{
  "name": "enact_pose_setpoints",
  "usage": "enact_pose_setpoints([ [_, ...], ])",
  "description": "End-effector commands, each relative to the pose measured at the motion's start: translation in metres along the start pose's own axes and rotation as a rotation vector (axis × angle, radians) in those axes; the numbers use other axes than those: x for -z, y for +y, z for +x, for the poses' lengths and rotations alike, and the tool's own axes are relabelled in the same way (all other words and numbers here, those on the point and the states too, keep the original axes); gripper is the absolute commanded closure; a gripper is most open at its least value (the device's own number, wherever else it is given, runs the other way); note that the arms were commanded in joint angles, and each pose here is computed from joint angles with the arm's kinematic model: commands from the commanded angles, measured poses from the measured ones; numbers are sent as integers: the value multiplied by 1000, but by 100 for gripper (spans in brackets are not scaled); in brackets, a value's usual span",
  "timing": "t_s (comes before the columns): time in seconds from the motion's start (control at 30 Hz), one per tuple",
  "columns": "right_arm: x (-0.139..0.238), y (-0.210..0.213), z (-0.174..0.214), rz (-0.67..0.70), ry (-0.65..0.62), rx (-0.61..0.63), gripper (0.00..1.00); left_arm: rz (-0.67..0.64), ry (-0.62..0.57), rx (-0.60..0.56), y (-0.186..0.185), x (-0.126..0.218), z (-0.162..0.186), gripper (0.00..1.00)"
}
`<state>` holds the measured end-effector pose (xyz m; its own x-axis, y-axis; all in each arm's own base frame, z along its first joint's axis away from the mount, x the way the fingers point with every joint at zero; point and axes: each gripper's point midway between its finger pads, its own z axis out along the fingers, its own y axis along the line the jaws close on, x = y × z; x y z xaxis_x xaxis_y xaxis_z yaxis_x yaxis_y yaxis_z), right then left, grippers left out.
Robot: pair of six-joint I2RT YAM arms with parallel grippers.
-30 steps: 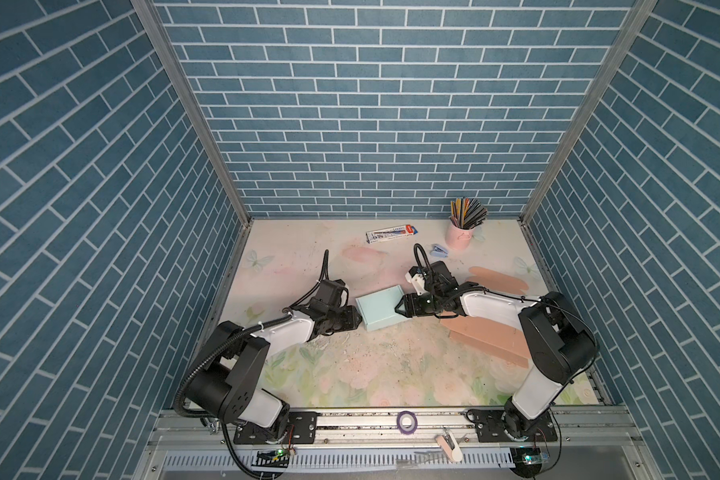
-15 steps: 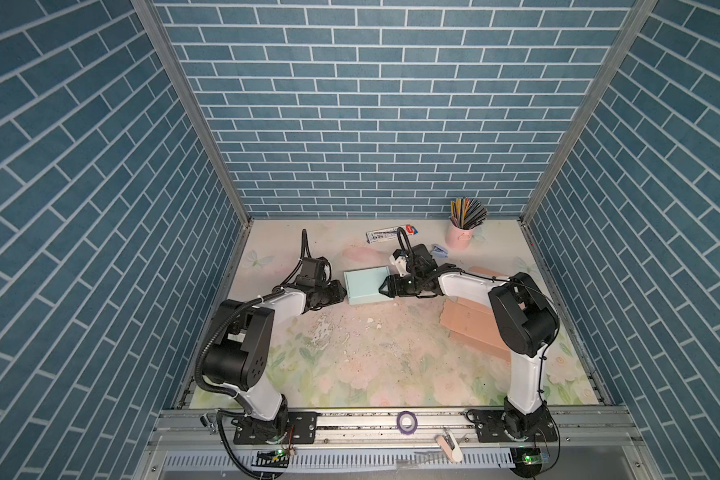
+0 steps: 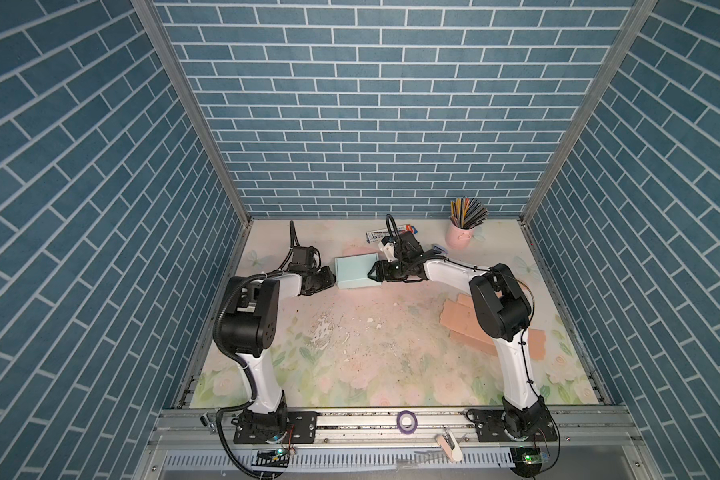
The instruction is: Fold the paper box
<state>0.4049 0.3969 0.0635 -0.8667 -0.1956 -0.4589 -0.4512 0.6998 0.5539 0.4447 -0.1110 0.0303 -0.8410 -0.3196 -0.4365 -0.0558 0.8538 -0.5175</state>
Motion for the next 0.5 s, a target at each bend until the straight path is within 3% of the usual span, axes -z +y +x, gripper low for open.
enact_pose_setpoints([
  [0.0,-13,21,9,-69,44,25,39,54,-10,-8,-9,0,-9,66],
  [0.33,2,-6,-4,56,-25,19,31,29,-42,59,10,18,-11,56],
  [0.47,39,5,-19,70,-100,44,27,-6,-69,64,16,35,-9,49],
])
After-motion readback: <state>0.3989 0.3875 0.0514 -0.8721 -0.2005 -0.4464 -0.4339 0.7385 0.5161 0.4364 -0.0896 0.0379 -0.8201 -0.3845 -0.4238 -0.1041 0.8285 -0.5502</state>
